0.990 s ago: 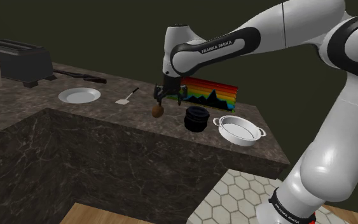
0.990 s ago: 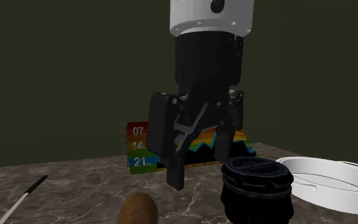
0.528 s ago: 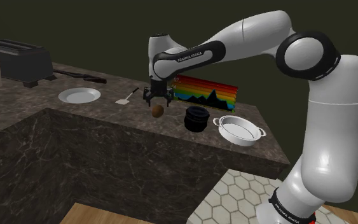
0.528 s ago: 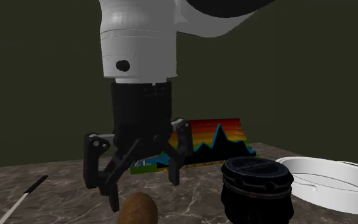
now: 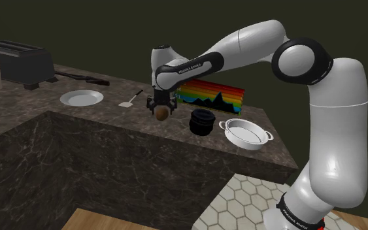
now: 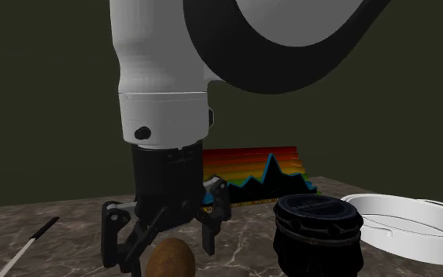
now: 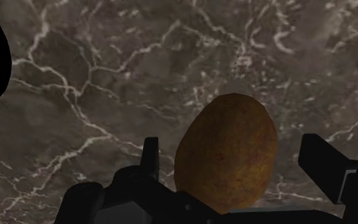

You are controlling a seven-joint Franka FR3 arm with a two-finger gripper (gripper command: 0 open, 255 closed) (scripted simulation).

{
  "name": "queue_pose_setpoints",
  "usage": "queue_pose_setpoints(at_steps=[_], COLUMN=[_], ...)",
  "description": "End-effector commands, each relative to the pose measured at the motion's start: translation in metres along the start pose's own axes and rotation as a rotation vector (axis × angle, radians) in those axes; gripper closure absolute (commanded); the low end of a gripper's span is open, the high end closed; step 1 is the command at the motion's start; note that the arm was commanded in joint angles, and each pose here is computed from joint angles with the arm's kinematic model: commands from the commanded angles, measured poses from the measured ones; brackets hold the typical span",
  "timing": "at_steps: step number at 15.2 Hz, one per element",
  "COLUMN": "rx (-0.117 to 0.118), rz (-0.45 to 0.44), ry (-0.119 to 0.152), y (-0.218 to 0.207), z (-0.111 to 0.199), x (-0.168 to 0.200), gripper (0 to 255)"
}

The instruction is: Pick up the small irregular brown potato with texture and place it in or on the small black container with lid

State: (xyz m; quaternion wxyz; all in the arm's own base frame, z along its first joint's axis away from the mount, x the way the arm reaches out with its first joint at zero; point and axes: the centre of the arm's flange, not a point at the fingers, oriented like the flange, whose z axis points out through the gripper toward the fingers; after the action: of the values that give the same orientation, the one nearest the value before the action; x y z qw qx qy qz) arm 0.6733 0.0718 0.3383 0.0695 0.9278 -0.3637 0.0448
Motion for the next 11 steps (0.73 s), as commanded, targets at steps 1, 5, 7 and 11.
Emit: queue_pose_setpoints(at_steps=[1, 5, 7, 11], rx=[0.000, 0.000, 0.000, 0.000], rz=[0.000, 0.000, 0.000, 0.000], ry=[0.000, 0.000, 0.000, 0.000], y=[-0.0008, -0.0008, -0.0008, -0.0009], z=[0.0066, 0.0066, 0.0066, 0.0066], x=[-0.0010, -0.0010, -0.0010, -0.0011], gripper=[0, 0, 0, 255])
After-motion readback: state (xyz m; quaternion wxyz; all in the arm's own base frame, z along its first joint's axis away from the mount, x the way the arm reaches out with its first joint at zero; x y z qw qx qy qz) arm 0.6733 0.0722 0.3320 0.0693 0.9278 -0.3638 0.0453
